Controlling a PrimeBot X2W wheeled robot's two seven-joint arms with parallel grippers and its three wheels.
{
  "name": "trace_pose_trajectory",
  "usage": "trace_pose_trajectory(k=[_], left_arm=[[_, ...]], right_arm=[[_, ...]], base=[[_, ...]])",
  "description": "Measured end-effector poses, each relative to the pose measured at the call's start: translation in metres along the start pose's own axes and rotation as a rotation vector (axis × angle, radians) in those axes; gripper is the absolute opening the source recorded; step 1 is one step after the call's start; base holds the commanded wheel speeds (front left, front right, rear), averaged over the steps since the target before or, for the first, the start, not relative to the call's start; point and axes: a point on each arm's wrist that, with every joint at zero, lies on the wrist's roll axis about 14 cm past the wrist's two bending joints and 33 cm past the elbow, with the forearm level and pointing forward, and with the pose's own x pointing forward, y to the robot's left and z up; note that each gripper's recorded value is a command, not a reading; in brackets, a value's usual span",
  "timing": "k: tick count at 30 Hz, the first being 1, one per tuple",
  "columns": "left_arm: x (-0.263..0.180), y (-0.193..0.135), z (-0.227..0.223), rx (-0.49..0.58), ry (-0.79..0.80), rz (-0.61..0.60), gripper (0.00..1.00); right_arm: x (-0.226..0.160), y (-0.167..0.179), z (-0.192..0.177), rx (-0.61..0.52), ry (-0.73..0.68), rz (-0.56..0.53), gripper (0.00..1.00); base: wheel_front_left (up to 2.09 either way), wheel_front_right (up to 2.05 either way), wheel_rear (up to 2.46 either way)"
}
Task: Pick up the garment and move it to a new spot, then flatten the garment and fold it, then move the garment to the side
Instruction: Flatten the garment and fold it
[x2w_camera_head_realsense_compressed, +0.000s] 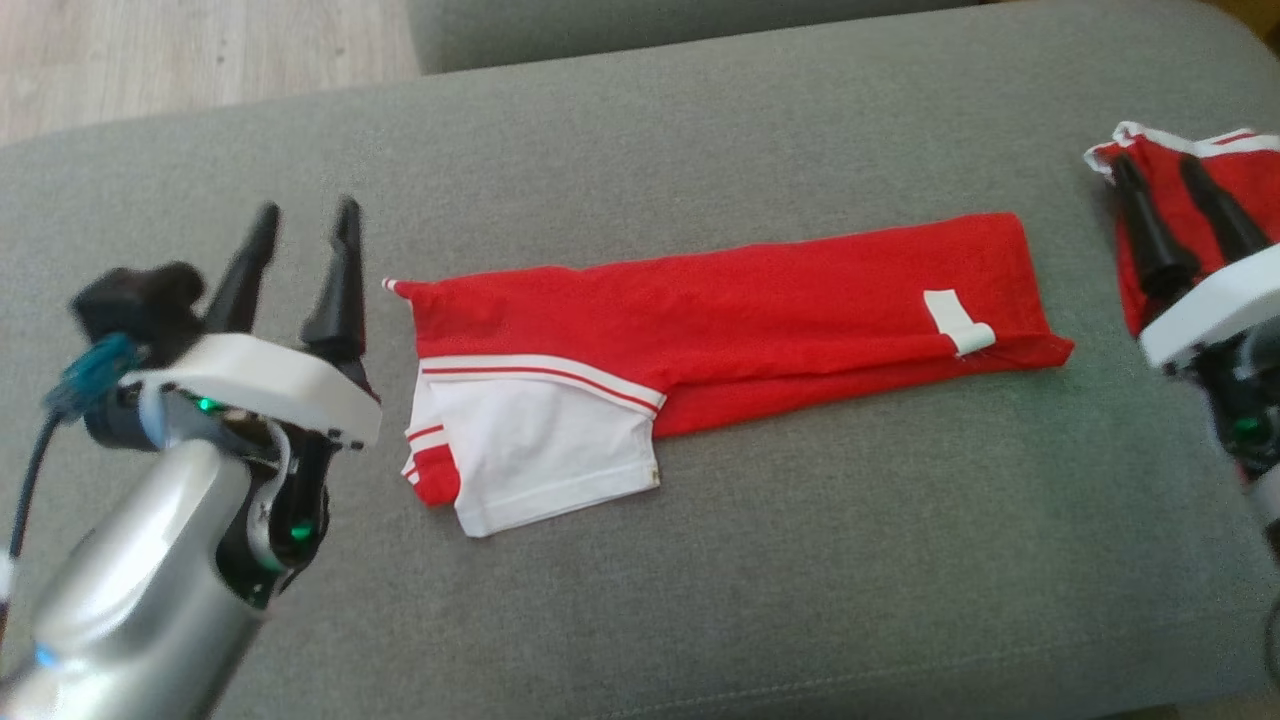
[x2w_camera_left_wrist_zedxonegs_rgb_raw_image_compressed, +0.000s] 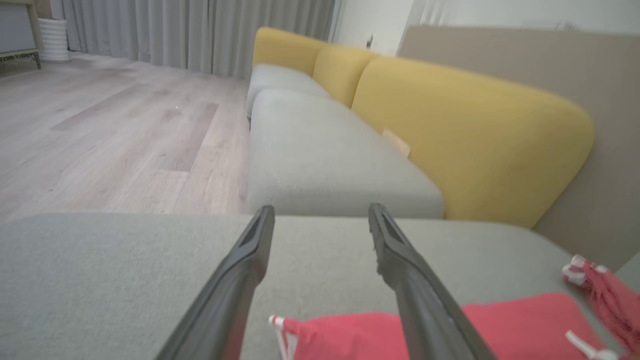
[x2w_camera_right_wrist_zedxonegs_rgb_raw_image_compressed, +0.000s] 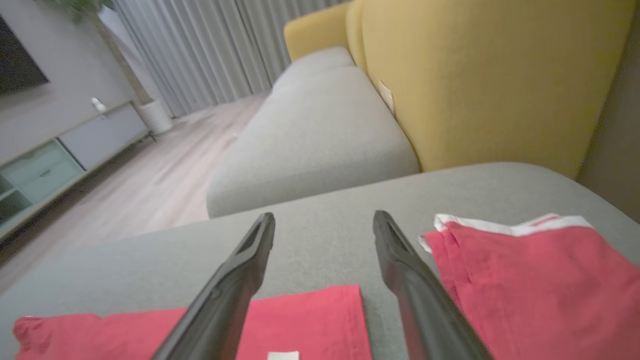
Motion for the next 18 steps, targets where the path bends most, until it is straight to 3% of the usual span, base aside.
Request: trace_pose_trajectory(k=[4, 9, 18], left_arm=[[-0.005, -0.002, 0.033, -0.078, -0.153, 0.068, 1.00], [-0.030, -0.004, 0.016, -0.108, -0.171, 0.113, 1.00], [-0.054, -0.019, -0.015, -0.073, -0.130, 0.101, 1.00]], right_arm=[[-0.006, 0.015, 0.010, 0.041, -0.142, 0.011, 1.00], [-0.019, 0.026, -0.007, 0.073, -0.213, -0.012, 1.00], [-0.033, 0.047, -0.057, 0.097, -0.167, -0.047, 1.00]], base=[[0.00, 0.00, 0.00], [0.00, 0.00, 0.00], [0.00, 0.00, 0.00]])
